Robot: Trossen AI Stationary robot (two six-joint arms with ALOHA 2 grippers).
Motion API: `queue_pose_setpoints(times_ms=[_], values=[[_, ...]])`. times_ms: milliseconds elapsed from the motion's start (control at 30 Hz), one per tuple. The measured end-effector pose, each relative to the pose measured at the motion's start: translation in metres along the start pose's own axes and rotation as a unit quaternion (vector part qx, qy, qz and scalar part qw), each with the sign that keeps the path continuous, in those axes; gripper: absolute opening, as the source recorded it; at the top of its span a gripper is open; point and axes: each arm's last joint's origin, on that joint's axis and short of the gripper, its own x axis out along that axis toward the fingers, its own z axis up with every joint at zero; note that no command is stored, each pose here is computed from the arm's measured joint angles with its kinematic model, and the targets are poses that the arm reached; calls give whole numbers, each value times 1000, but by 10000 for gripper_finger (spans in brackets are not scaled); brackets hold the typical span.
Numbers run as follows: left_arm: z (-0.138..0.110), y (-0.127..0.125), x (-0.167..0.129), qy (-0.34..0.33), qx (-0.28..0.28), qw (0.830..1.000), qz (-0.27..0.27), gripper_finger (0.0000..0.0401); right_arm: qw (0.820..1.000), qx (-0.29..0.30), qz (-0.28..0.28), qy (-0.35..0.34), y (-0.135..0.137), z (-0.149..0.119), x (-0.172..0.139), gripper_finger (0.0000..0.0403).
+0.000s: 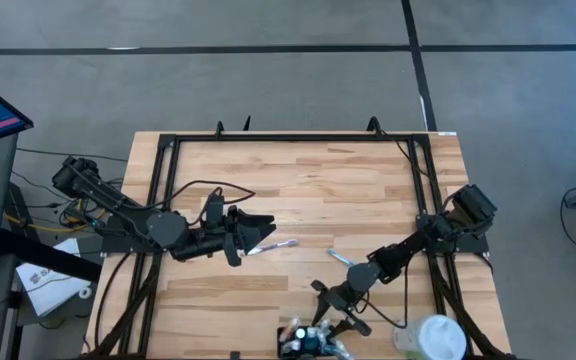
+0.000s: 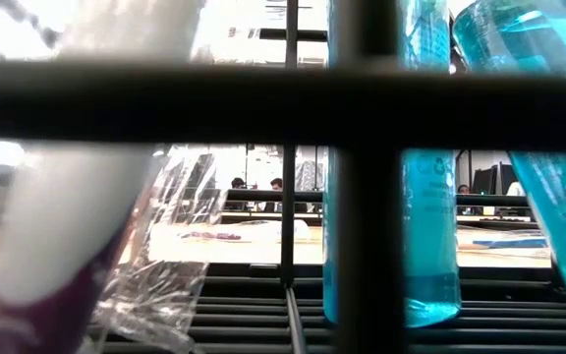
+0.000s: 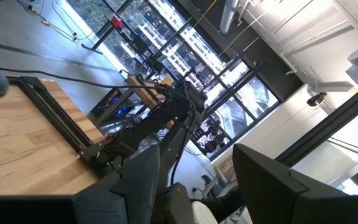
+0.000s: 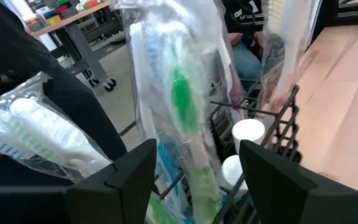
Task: Pick & Place toothbrushing station
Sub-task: Put the purple toothbrush into the black mesh organizer
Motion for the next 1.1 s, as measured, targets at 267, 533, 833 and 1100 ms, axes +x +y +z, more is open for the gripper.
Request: queue_pose_setpoints(times_ms=[267,533,833,1100], values=[[0,0,0,0,3,1000,0,200,999,-1,-35,40,9,10,-14,226],[0,1,1,-1,18,1000,1,200,991,-15,-72,111,17,15,-34,236],[0,1,1,-1,36,999,1,200,979,-16,-119,163,27,24,-61,233],[1,1,1,-10,55,998,13,200,963,-9,-218,160,25,46,-104,218]])
